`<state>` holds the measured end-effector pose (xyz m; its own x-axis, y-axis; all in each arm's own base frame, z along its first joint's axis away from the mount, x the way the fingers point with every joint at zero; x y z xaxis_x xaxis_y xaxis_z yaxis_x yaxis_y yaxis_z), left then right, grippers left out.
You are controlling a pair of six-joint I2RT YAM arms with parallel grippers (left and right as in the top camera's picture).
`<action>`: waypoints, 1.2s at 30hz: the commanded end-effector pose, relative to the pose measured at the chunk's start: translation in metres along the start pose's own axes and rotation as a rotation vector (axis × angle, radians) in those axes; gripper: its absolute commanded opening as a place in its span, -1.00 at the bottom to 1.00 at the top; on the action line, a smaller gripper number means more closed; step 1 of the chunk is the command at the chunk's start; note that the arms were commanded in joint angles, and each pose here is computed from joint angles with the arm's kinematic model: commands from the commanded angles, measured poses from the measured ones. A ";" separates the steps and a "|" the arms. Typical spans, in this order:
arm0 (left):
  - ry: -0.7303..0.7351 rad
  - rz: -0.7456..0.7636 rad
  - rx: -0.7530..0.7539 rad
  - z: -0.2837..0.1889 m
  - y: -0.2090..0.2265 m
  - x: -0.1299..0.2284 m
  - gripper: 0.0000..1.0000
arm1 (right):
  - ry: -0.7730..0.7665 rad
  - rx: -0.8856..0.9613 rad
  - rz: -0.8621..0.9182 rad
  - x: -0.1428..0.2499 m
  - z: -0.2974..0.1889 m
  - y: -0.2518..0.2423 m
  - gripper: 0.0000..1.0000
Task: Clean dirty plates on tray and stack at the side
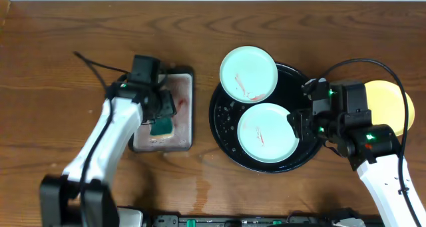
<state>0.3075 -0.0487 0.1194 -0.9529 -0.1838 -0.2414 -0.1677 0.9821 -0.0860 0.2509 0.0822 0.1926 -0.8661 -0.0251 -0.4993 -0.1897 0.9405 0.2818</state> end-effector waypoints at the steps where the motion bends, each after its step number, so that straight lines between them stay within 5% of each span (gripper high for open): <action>1: 0.100 0.001 -0.061 0.036 0.008 0.008 0.25 | 0.011 -0.031 -0.025 0.002 -0.002 0.007 -0.01; 10: 0.314 -0.186 -0.150 0.093 0.016 0.040 0.14 | 0.030 -0.028 -0.020 0.006 -0.002 0.006 -0.05; 14: 0.321 -0.190 -0.130 0.094 0.013 0.039 -0.16 | 0.030 -0.028 -0.020 0.006 -0.002 0.006 -0.06; 17: 0.347 -0.152 -0.069 0.088 0.005 0.037 -0.85 | 0.031 -0.028 -0.020 0.006 -0.002 0.006 -0.07; 22: 0.328 -0.136 -0.040 0.070 -0.001 0.029 -0.85 | 0.031 -0.028 -0.020 0.006 -0.002 0.006 -0.08; 23: 0.320 -0.135 -0.036 0.065 -0.001 0.029 -0.74 | 0.031 -0.028 -0.020 0.006 -0.002 0.006 -0.08; 24: 0.312 -0.134 -0.033 0.061 -0.001 0.028 -0.24 | 0.031 -0.028 -0.020 0.006 -0.002 0.006 -0.09; 25: 0.308 -0.132 -0.030 0.056 -0.001 0.028 -0.09 | 0.031 -0.028 -0.020 0.006 -0.002 0.006 -0.10; 32: 0.214 -0.101 0.010 0.017 -0.003 0.022 0.33 | 0.030 -0.028 -0.020 0.006 -0.002 0.006 -0.10; 36: 0.171 -0.084 -0.035 0.013 0.003 0.017 0.40 | 0.031 -0.028 -0.020 0.006 -0.002 0.006 -0.10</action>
<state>0.2880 -0.0537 0.0959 -0.9594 -0.2812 -0.0208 -0.2781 0.9559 -0.0946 0.2446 0.0827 0.1895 -0.8829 -0.0301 -0.4687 -0.1873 0.9377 0.2925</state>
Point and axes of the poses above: each gripper's point midway between its finger pads, its own z axis out along the fingers, its own y axis along the line the jaws close on, x = y × z, the point moved 4 cm from there along -z, back along the fingers, and after that the axes turned 4 degrees about z, right-handed, at the moved point
